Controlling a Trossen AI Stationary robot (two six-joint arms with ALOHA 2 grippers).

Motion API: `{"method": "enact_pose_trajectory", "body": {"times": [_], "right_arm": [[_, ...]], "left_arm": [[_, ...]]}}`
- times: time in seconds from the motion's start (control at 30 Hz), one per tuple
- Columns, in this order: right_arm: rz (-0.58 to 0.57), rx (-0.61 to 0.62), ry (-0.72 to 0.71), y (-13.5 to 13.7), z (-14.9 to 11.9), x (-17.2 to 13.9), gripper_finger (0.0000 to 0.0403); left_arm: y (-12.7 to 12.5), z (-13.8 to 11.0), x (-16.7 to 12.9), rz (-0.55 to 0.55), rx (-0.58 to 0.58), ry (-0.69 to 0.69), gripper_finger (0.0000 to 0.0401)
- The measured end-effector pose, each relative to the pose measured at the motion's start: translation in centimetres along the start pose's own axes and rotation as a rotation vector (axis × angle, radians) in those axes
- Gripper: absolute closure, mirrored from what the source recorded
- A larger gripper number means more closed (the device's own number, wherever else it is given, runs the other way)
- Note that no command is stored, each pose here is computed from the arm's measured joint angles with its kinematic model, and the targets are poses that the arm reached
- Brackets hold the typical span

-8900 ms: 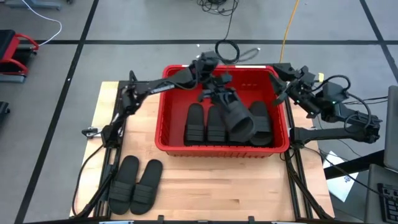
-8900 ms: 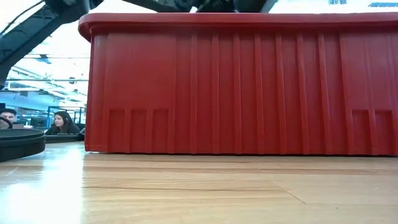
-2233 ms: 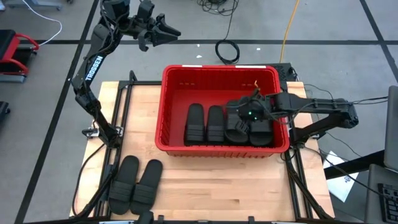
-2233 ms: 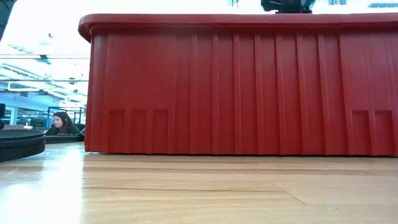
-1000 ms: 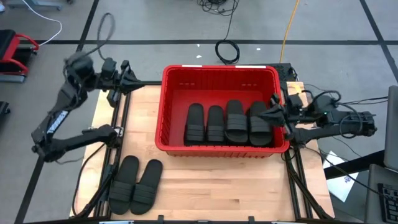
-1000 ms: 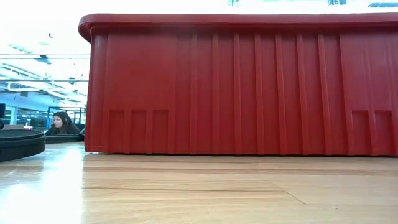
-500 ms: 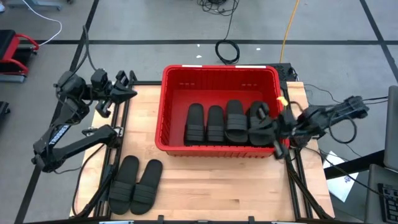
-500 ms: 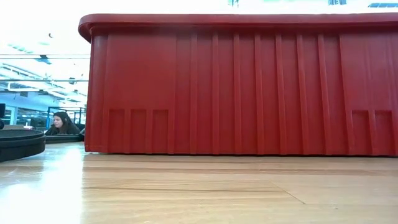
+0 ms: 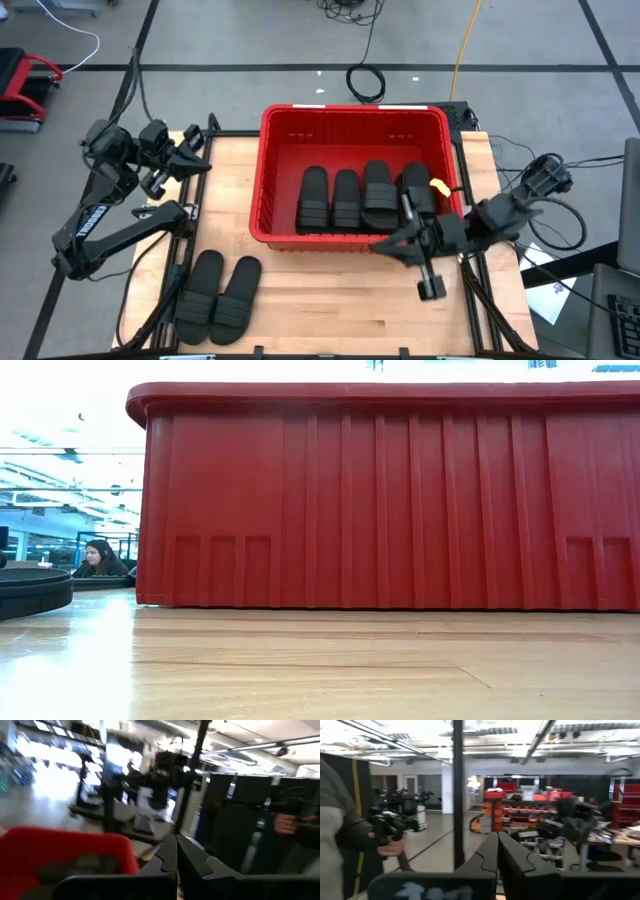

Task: Pick and place slides into bin
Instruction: Put the black slide into the red bin

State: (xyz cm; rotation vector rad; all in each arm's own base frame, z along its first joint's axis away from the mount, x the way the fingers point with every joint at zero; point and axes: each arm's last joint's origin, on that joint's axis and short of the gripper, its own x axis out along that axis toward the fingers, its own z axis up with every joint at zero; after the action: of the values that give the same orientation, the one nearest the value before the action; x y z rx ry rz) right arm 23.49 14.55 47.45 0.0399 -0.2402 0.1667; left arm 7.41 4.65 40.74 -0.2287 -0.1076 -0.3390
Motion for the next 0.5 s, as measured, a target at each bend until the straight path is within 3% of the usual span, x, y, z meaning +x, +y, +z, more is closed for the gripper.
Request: {"method": "enact_pose_trajectory", "body": {"times": [0.23, 0.5], "right_arm": [[0.028, -0.004, 0.018, 2.0, -0.2, -0.2, 0.0403], [0.026, -0.026, 0.064, 3.3, -0.3, -1.2, 0.0403]], "left_arm": [[-0.4, -1.7, -0.2, -0.102, -0.24, 0.135, 0.0399], [-4.3, -3.1, -1.6, -0.156, -0.312, 0.164, 0.0401]]}}
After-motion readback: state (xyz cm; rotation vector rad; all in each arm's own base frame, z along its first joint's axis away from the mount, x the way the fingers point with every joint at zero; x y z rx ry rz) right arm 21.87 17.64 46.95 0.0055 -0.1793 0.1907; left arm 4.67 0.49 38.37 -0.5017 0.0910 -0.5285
